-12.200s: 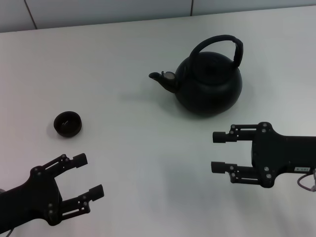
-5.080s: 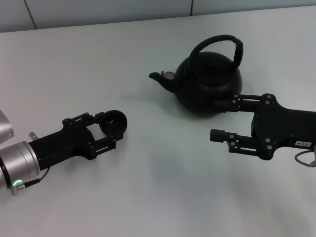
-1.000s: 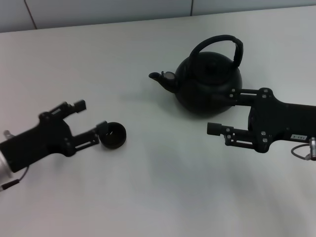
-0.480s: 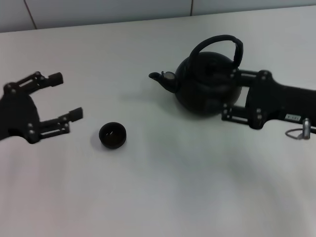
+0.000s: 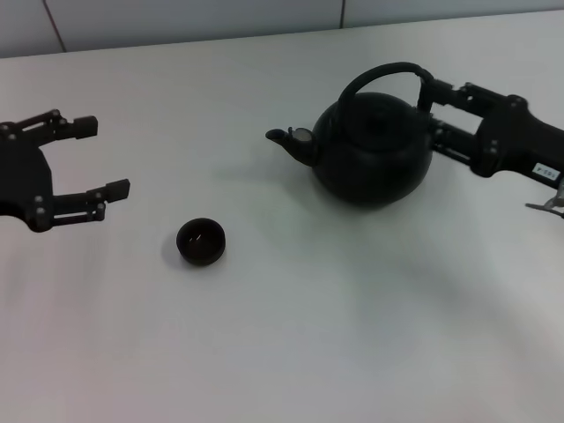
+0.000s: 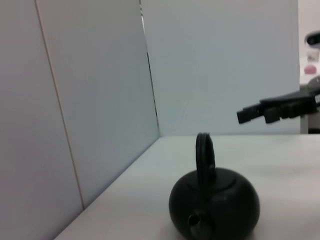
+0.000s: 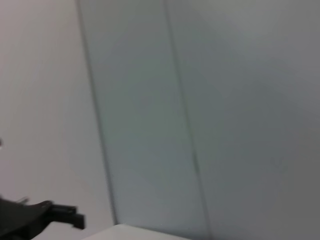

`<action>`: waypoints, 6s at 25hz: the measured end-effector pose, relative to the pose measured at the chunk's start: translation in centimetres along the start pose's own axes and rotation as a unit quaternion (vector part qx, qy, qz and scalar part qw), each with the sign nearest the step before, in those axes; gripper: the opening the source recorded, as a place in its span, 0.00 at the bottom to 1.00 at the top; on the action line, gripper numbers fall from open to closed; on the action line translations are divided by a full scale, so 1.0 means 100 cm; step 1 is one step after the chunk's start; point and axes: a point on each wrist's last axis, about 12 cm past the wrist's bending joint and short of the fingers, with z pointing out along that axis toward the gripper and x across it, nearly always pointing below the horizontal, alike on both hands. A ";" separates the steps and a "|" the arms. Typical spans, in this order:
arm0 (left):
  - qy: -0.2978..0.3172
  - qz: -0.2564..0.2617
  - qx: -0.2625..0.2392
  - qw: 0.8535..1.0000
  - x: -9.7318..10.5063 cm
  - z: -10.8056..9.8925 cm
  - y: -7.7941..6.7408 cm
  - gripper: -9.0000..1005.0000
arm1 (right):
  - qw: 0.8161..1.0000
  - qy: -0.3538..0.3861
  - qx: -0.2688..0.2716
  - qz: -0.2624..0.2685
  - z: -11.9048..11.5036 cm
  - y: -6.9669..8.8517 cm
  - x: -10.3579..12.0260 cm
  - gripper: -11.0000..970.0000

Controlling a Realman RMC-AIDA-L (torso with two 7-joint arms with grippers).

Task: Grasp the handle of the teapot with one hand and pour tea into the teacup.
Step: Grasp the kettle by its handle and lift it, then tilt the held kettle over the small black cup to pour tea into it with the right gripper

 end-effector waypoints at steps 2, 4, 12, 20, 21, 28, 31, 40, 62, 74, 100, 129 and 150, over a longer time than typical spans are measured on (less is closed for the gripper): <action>0.015 0.001 0.000 1.000 0.001 0.004 0.003 0.84 | 1.000 -0.004 0.020 0.006 -0.004 -0.003 0.002 0.62; 0.021 0.000 -0.002 1.000 0.002 0.004 0.004 0.84 | 0.999 -0.007 0.051 0.016 -0.009 -0.007 0.006 0.62; 0.039 -0.026 -0.019 0.999 0.006 0.002 0.007 0.84 | 0.995 0.012 0.101 0.023 -0.009 -0.016 0.016 0.62; 0.031 -0.037 -0.029 0.998 0.008 0.007 0.004 0.84 | 0.991 0.007 0.127 0.040 -0.002 -0.020 0.022 0.62; 0.031 -0.037 -0.030 0.998 0.009 0.007 0.004 0.84 | 0.991 0.006 0.131 0.042 -0.001 -0.020 0.023 0.62; 0.045 -0.032 -0.029 0.998 0.010 0.001 0.006 0.84 | 0.987 0.020 0.150 0.048 0.005 -0.022 0.033 0.62; 0.057 -0.029 -0.024 0.998 0.012 -0.001 0.005 0.84 | 0.986 0.022 0.159 0.051 0.007 -0.023 0.035 0.62; 0.092 -0.034 -0.007 0.995 0.018 -0.014 -0.004 0.84 | 0.983 0.011 0.176 0.056 0.009 -0.027 0.034 0.62; 0.120 -0.055 0.029 0.991 0.021 -0.022 -0.021 0.84 | 0.986 0.046 0.157 0.042 0.029 -0.027 0.038 0.62; 0.139 -0.054 0.044 0.988 0.022 -0.022 -0.025 0.84 | 0.982 0.058 0.171 0.051 0.039 -0.031 0.040 0.62; 0.141 -0.058 0.038 0.988 0.024 -0.023 -0.026 0.84 | 0.980 0.056 0.185 0.049 0.050 -0.032 0.041 0.50; 0.142 -0.053 0.028 0.988 0.023 -0.021 -0.023 0.84 | 0.987 0.049 0.153 0.025 0.072 -0.033 0.027 0.15; 0.141 -0.057 0.033 0.988 0.025 -0.020 -0.027 0.84 | 0.991 0.099 0.041 -0.078 0.119 -0.022 0.004 0.15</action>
